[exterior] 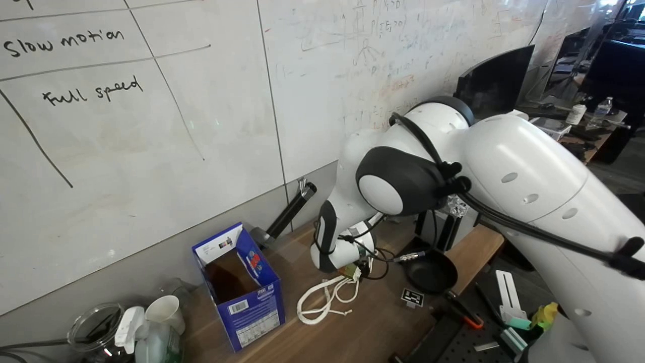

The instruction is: Put the white ropes in the carton box

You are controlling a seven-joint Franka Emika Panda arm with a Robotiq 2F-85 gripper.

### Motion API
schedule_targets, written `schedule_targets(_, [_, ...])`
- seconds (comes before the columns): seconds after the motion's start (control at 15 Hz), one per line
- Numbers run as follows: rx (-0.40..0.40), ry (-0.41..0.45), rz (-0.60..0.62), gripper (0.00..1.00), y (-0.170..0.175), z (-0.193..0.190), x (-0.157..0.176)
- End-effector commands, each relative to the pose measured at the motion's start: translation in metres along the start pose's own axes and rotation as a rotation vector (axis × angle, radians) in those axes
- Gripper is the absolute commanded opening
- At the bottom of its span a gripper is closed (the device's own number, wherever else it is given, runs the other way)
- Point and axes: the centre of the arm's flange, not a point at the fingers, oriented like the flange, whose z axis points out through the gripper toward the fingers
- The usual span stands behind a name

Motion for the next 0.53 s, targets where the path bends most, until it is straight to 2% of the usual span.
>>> schedule_targets(0.0, [0.009, -0.033, 0.023, 1.0, -0.006, -0.005, 0.003])
schedule_targets(0.47, [0.062, -0.056, 0.062, 1.0, 0.003, -0.016, 0.01])
